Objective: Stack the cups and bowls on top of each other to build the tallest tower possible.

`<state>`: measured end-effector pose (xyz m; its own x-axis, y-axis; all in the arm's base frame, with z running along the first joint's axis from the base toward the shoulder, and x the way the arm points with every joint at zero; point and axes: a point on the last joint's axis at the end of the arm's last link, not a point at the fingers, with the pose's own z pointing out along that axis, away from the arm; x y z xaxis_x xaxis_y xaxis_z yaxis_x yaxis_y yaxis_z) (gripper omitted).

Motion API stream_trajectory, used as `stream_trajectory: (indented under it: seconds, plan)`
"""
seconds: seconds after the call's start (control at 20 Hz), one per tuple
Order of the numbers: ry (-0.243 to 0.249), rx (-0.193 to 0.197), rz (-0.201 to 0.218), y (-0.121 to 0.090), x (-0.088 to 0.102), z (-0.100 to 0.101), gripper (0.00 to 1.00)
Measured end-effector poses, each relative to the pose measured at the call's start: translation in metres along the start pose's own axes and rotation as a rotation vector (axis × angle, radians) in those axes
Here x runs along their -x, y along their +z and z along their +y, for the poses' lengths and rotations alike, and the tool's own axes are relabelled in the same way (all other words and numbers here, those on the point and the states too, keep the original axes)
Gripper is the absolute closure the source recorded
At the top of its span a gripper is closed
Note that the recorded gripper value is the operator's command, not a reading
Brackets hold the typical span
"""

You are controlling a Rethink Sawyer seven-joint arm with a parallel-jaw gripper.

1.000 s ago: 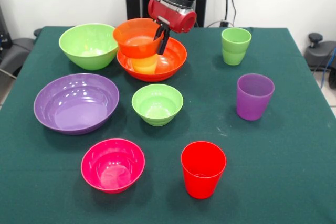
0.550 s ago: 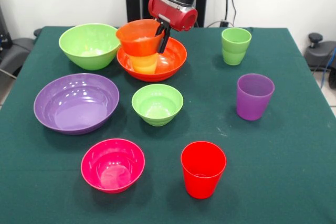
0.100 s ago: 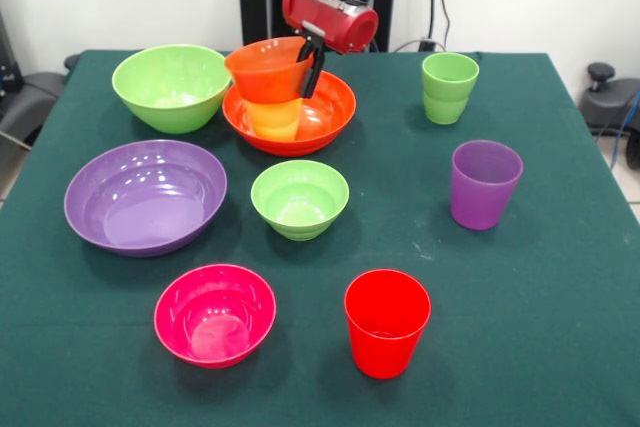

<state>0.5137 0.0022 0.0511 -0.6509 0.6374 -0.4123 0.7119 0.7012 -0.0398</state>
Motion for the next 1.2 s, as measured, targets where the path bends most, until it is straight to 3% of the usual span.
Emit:
stream_trajectory:
  seconds: [1.2]
  plan:
    - [0.003,0.012,-0.012,-0.0062,0.005,0.0041,1.0]
